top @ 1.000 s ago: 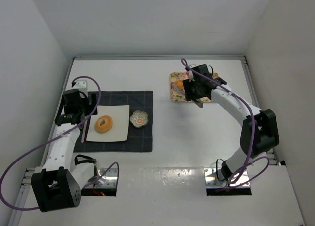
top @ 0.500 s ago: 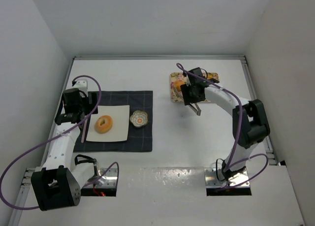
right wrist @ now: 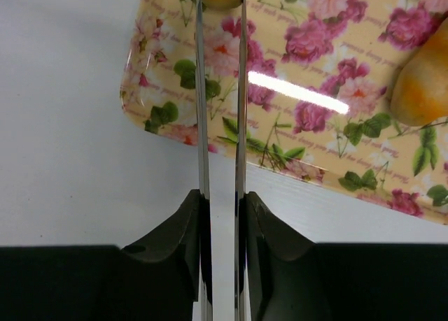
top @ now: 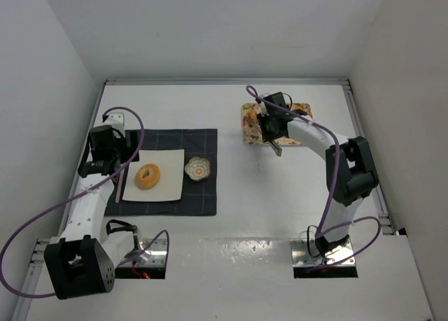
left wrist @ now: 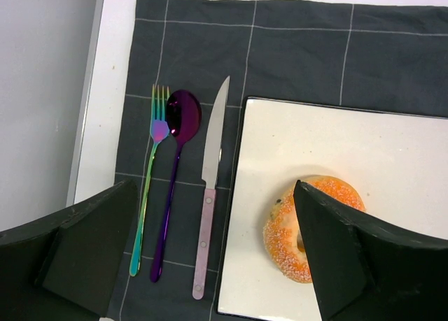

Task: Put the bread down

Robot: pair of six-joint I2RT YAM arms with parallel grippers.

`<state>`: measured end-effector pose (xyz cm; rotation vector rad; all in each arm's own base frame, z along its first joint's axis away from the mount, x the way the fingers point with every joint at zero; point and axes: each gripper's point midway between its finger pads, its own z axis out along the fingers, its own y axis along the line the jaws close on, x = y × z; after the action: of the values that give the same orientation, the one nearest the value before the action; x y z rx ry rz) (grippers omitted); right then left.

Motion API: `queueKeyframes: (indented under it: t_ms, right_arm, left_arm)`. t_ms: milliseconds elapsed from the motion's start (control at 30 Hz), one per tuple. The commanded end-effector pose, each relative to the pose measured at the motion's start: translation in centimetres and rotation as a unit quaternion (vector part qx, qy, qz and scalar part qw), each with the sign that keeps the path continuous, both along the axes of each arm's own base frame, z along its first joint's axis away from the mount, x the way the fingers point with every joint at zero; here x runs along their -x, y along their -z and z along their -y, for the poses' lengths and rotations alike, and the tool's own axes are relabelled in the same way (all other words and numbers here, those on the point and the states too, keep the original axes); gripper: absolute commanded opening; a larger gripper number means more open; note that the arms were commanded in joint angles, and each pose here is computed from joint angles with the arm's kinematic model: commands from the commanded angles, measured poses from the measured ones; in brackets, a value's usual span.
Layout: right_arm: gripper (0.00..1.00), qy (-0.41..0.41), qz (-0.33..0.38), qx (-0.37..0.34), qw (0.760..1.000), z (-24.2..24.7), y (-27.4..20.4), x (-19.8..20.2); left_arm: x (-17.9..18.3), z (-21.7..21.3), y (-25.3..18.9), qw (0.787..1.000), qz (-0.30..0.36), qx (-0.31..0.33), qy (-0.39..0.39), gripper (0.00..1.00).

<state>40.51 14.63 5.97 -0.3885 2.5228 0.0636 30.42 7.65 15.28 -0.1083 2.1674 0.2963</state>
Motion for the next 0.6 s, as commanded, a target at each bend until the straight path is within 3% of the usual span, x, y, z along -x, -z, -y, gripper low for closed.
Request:
queueKeyframes:
  t_ms: [0,100,233,367,500,567]
  right_arm:
    - [0.2,-0.027,0.107,-0.006,0.994,-1.2,-6.0,-2.0]
    - [0.2,-0.063,0.168,0.016,0.984,-2.6,-10.0,-1.6]
    - [0.2,-0.161,0.205,-0.047,0.964,-9.3,-13.8,1.5]
    - [0.2,-0.318,0.155,-0.134,0.926,-18.8,-12.7,8.1]
    - [0.21,-0.396,0.097,-0.134,0.903,-23.7,-9.5,11.7]
    - [0.22,-0.404,0.068,-0.129,0.903,-24.5,-7.5,12.3]
  left_arm:
    - [-0.5,-0.4,-1.7,0.999,0.028,-0.015,-0.006,1.0]
    - [0.0,-0.9,-1.2,0.999,0.018,-0.02,-0.025,1.0]
    - [1.0,-1.9,-0.1,0.998,0.004,-0.024,-0.064,1.0]
    - [1.4,-2.3,0.2,0.996,0.002,-0.024,-0.086,1.0]
    - [1.4,-2.3,0.0,0.996,0.007,-0.024,-0.087,1.0]
    - [1.4,-2.4,0.0,0.996,0.005,-0.028,-0.084,1.0]
